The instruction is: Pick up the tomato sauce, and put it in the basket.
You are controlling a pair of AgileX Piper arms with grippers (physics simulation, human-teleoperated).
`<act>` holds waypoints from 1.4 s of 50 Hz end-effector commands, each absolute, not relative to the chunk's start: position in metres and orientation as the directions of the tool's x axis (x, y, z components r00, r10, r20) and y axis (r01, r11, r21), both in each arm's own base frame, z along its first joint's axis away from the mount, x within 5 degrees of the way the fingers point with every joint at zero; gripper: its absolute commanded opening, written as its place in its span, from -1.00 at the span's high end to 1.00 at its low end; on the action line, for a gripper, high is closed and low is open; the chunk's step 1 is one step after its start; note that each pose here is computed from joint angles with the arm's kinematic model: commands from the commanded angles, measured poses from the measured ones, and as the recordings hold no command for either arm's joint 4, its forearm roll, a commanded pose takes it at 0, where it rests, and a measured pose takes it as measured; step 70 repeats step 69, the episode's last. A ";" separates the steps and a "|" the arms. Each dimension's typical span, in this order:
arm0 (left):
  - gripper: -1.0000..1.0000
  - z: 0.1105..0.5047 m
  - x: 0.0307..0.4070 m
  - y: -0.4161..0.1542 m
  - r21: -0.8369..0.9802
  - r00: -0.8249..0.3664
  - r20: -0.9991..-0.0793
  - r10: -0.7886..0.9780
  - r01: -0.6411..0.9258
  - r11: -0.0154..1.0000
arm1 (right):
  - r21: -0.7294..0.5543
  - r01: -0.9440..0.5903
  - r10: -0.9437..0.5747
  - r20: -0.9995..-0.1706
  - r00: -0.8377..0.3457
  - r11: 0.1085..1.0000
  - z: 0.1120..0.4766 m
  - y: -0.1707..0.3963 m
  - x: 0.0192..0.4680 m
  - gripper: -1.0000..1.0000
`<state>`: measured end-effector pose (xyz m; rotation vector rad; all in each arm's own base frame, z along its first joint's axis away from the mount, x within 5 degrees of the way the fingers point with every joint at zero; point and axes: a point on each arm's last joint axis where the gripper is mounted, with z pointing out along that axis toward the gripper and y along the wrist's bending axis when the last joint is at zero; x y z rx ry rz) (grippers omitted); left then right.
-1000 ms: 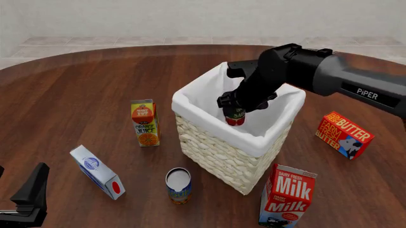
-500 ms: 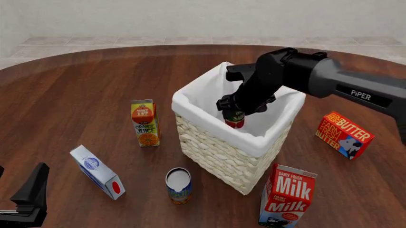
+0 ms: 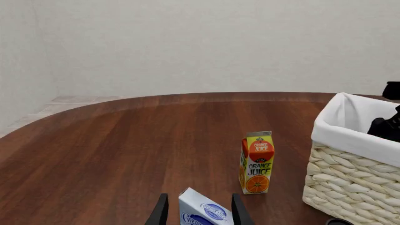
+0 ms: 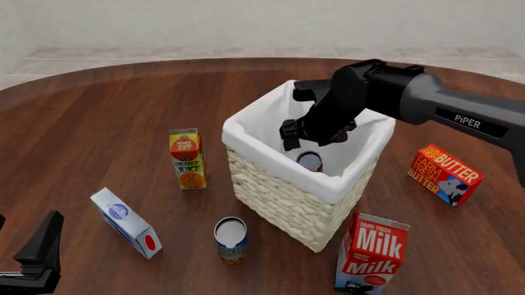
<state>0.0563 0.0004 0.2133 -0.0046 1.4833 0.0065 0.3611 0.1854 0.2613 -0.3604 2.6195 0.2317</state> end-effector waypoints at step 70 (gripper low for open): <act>-1.00 0.213 0.056 0.000 0.002 0.087 -0.996 0.002 -0.003 1.000 | 0.130 -0.395 -0.216 -0.666 -0.714 0.909 0.389 0.136 0.221 -1.00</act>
